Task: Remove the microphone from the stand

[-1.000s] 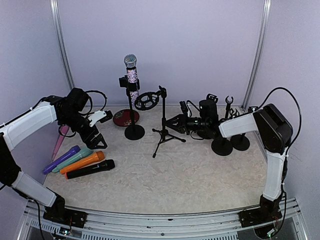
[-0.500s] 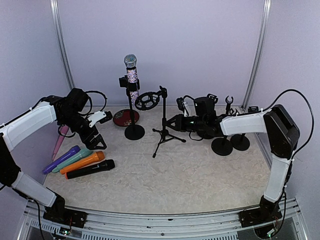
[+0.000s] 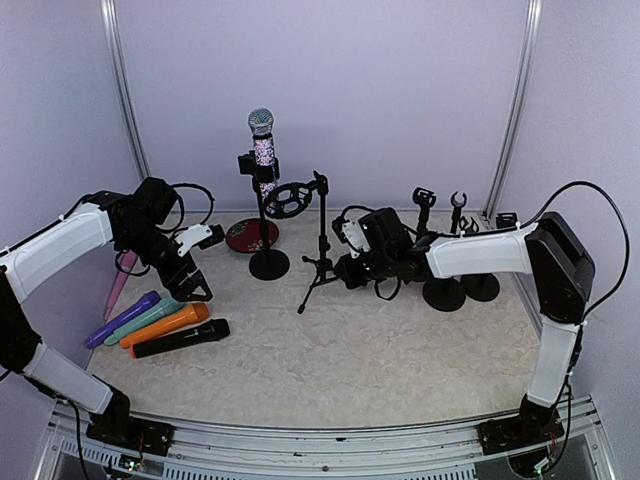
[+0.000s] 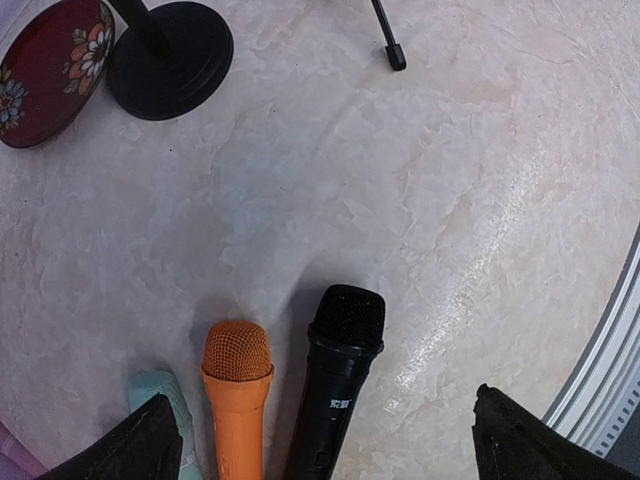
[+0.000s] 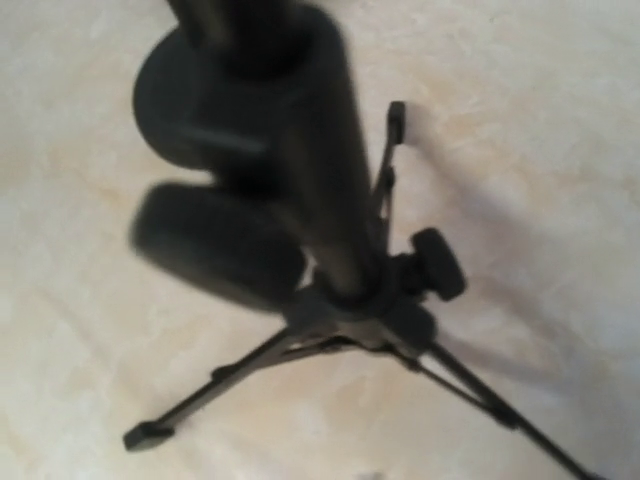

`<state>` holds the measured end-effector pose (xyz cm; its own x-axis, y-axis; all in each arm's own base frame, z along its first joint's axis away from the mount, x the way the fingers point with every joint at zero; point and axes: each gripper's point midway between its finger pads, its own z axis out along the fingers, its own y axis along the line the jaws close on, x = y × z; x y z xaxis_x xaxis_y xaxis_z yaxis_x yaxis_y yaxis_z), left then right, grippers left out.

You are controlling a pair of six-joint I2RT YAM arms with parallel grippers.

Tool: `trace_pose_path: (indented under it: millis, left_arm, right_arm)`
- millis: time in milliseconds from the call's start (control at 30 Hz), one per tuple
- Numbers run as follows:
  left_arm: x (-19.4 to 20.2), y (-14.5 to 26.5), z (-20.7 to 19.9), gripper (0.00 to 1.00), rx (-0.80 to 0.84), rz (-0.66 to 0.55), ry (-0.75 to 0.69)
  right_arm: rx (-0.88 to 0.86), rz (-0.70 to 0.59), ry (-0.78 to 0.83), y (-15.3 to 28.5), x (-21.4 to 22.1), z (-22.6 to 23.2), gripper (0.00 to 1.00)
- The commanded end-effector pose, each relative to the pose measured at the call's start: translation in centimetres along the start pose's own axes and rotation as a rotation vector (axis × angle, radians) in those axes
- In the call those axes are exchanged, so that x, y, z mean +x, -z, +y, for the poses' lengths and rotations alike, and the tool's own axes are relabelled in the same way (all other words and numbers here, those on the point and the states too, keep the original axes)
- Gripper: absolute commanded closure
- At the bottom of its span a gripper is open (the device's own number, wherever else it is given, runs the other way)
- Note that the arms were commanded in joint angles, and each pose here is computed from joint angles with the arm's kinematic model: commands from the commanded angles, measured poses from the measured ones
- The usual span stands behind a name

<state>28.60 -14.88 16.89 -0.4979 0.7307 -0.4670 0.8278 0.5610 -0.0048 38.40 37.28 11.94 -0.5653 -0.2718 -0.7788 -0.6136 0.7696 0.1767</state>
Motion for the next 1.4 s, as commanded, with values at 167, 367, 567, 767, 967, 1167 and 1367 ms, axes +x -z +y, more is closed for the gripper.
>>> trace_pose_path:
  millis: [167, 367, 567, 767, 967, 1167, 1367]
  left_arm:
    - [-1.1, 1.1, -0.3, 0.01, 0.001, -0.033, -0.023]
    - [-0.8, 1.4, -0.4, 0.01, -0.01, -0.033, -0.032]
    - [-0.5, 1.6, -0.3, 0.01, -0.022, -0.026, -0.042]
    - [-1.2, 1.7, -0.2, 0.01, -0.022, -0.039, -0.045]
    - [-2.3, 1.1, -0.4, 0.01, -0.001, -0.044, -0.052]
    - [-3.2, 0.8, -0.6, 0.01, -0.004, -0.051, -0.074]
    - [-5.7, -0.1, -0.6, 0.01, -0.01, -0.079, -0.103]
  right_arm:
    - [-0.369, -0.174, -0.357, 3.3, -6.7, 2.2, 0.41]
    - [-0.501, -0.131, -0.493, 1.9, -7.2, 2.1, 0.43]
    - [-0.521, -0.106, -0.516, 0.8, -7.2, 1.8, 0.49]
    - [-0.522, -0.097, -0.521, 0.3, -6.9, 1.8, 0.6]
    - [-0.495, -0.098, -0.512, 0.1, -7.0, 1.5, 0.73]
    - [-0.443, -0.102, -0.497, 0.1, -6.9, 1.1, 0.89]
    - [-0.412, -0.092, -0.471, 0.2, -6.5, 1.1, 0.99]
